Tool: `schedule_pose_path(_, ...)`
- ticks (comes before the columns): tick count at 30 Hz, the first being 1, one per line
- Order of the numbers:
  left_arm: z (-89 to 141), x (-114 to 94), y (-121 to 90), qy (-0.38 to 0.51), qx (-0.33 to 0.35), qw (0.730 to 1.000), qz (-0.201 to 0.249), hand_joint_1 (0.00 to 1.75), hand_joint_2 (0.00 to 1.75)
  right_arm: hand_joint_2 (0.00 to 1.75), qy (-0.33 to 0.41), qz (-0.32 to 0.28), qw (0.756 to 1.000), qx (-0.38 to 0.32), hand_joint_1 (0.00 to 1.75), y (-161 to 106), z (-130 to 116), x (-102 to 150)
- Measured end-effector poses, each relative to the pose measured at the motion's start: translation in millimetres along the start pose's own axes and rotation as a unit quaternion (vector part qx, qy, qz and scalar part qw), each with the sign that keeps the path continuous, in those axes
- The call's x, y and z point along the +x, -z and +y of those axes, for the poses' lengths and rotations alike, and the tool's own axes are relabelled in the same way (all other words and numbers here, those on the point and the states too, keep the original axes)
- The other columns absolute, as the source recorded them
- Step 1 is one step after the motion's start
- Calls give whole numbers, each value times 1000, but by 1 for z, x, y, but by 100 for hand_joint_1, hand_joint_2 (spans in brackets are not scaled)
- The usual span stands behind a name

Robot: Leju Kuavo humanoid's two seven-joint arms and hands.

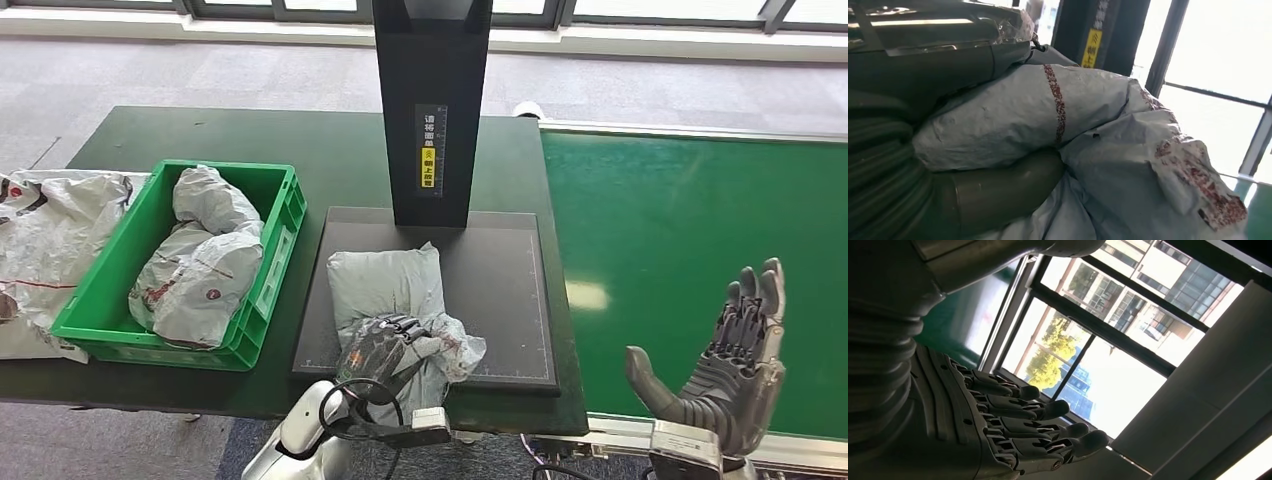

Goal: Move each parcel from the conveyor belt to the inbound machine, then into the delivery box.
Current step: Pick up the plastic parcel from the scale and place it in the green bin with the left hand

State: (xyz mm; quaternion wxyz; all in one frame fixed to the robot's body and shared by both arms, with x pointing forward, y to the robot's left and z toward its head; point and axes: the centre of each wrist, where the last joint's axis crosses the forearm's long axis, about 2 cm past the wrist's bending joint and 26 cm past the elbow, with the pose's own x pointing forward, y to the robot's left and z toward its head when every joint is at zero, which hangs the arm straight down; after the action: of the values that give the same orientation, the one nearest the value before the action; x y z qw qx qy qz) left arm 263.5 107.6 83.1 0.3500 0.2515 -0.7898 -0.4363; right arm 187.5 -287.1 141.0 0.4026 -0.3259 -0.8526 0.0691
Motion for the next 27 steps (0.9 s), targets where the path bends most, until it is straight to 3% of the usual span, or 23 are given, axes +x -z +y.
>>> schedule_pose_path(18, 14, 3, -5, 2, 59, 998, 1, 175, 175, 175, 2, -5, 1000, -6, 0, 4, 2, -1)
schedule_pose_path(22, 24, 3, -6, 4, 116, 993, -1, 175, 175, 175, 1, -10, 1000, -15, 0, 4, 1, -1)
schedule_pose_path(27, 59, 0, -2, 19, 222, 974, -41, 175, 175, 175, -2, -15, 999, -32, 0, 10, 3, -2)
